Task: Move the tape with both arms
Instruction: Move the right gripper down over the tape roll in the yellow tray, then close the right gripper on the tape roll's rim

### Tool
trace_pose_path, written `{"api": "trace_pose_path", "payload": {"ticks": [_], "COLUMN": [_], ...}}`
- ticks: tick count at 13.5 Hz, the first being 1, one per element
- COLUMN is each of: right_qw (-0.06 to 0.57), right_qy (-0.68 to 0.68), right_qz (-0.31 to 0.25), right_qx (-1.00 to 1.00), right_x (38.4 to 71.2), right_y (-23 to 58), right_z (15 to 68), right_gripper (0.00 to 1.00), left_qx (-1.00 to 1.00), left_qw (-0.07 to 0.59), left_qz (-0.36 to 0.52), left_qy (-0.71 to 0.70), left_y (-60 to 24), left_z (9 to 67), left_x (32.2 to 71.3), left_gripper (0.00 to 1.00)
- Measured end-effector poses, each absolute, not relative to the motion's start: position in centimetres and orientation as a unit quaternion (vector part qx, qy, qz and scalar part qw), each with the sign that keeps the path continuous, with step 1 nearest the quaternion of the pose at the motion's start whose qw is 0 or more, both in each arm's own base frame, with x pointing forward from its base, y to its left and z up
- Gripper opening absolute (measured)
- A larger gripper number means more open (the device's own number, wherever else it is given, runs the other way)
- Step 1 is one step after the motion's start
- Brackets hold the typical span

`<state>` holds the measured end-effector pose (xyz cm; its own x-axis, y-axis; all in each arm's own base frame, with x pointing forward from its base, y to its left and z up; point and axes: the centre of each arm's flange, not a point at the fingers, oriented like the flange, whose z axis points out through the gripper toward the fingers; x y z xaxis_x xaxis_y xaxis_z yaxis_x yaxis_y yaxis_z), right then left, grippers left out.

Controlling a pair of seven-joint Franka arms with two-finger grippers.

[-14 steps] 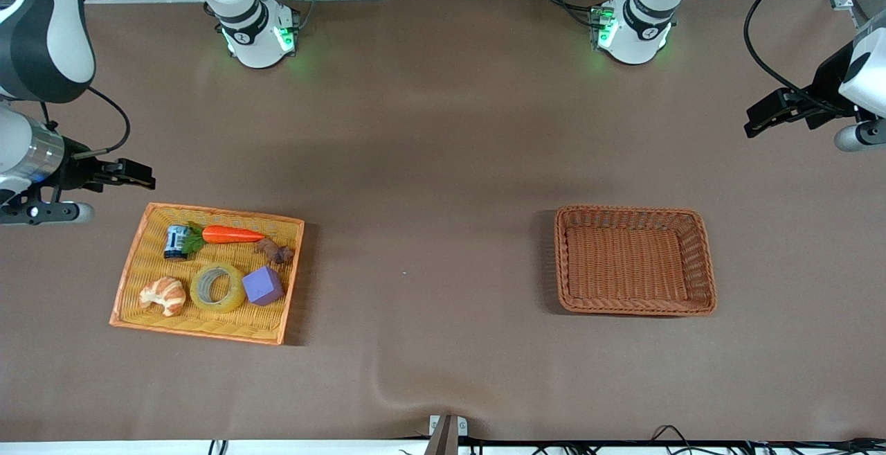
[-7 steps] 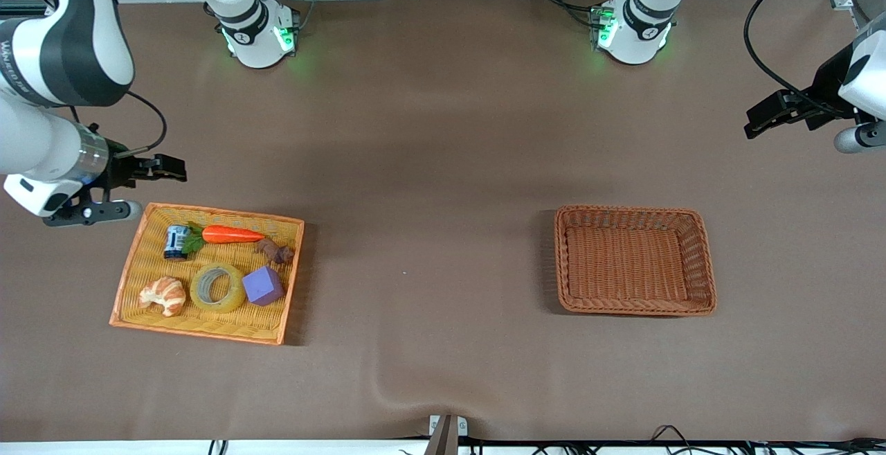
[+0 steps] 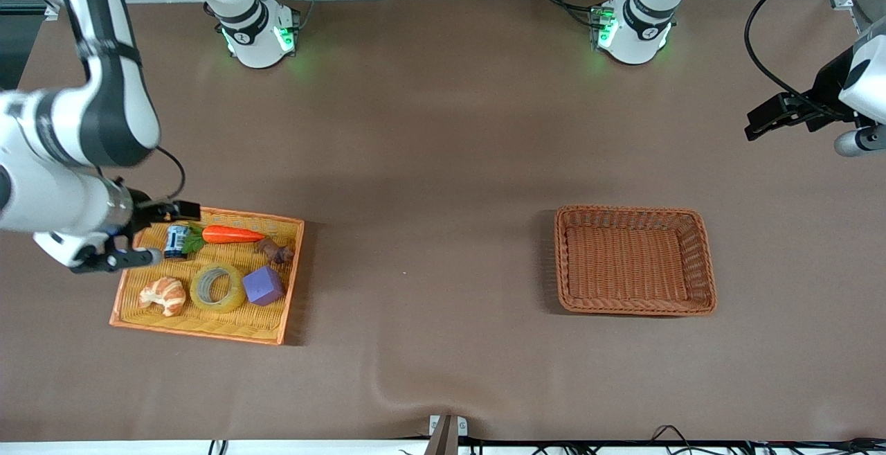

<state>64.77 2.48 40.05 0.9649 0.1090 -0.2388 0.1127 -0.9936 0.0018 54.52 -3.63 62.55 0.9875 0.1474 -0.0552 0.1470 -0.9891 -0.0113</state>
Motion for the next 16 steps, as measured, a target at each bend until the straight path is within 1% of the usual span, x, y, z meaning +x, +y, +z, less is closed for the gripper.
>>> {"api": "trace_pose_path", "payload": {"ticks": [1,3,6,9,13,16], "right_qw": [0.01,0.01,0.009,0.013,0.017,0.02], "right_qy": [0.051,0.026,-0.01,-0.051,-0.116,-0.172], "right_qz": [-0.126,-0.117,-0.075,-0.044,-0.03,-0.035], "right_qx": [0.991,0.993,0.997,0.998,0.993,0.984], "right_x": [65.2,66.1,67.7,69.1,69.9,69.8], "right_y": [2.0,-0.3,-4.2,-4.2,-4.1,-4.0], "right_z": [38.3,36.6,34.6,31.3,27.7,26.3], "right_gripper": [1.0,1.0,1.0,1.0,1.0,1.0], "left_qx": [-0.997,-0.997,-0.997,-0.997,-0.997,-0.996], "left_qw": [0.004,0.004,0.004,0.004,0.004,0.004], "left_qz": [0.029,0.032,0.033,0.034,0.036,0.037], "left_qy": [-0.074,-0.074,-0.074,-0.074,-0.074,-0.075], "left_y": [-3.6,-3.6,-3.6,-3.6,-3.6,-3.5], "left_z": [62.4,62.1,61.9,61.6,61.2,61.1], "left_x": [54.6,54.7,54.9,55.1,55.3,55.4], "left_gripper": [1.0,1.0,1.0,1.0,1.0,1.0]}}
